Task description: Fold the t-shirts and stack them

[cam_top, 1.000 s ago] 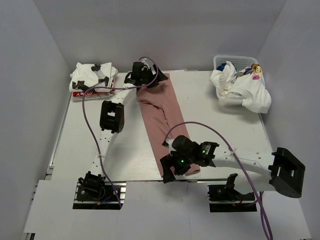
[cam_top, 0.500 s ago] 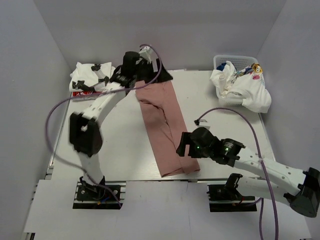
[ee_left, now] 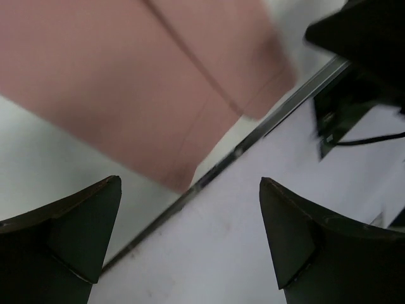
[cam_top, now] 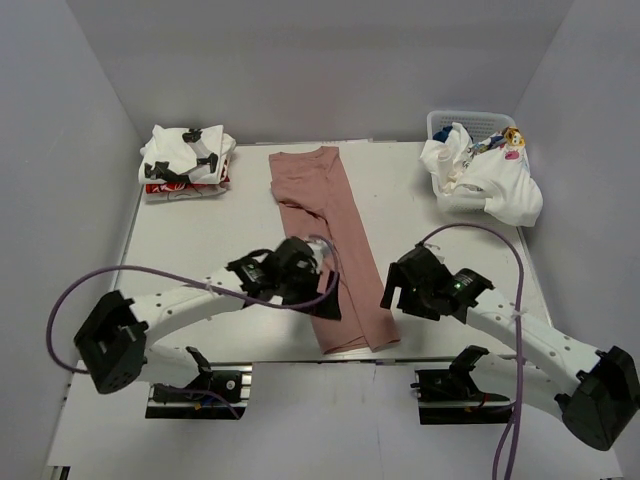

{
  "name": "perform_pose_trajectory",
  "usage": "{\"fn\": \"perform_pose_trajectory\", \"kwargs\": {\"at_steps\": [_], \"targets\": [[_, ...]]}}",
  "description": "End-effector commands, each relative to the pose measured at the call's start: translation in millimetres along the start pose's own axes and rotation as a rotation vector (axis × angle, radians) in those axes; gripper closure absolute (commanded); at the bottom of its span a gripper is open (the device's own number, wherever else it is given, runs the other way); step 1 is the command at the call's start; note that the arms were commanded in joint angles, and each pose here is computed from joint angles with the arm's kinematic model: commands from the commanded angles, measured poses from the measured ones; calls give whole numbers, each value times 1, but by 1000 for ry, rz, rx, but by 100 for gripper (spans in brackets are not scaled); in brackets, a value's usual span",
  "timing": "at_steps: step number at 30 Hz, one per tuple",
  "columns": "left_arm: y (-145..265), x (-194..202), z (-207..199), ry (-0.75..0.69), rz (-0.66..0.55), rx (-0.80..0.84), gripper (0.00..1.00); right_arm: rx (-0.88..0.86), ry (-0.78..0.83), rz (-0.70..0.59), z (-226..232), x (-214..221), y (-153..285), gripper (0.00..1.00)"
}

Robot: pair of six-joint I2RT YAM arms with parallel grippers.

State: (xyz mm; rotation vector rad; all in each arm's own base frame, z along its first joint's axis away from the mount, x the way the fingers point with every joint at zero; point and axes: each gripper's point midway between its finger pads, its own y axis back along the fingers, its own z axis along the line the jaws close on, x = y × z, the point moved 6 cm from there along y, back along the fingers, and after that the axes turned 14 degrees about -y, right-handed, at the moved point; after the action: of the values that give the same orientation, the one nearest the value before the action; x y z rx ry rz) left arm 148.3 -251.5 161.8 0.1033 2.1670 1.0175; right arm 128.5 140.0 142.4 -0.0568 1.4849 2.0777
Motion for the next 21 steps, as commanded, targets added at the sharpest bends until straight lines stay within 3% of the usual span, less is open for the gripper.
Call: {"fn": "perform_pose_trajectory", "kwargs": {"at_steps": [1,5,8,16,19,21], "targets": [[-6,21,-21,-16,148,-111,0,-3,29,116,-6,9,-9,10],[-33,57,-26,-57,353,-258,0,22,12,111,-17,7,-12,10],[-41,63,-29,-84,391,-349,0,16,3,101,-23,4,-12,10],[-68,79,-36,-94,443,-380,7,17,-24,171,-34,11,-25,10],[-76,82,-40,-63,408,-325,16,18,-38,171,-36,11,-28,10],[-75,82,-37,-47,391,-349,25,1,-42,213,-38,18,-29,16]]}}
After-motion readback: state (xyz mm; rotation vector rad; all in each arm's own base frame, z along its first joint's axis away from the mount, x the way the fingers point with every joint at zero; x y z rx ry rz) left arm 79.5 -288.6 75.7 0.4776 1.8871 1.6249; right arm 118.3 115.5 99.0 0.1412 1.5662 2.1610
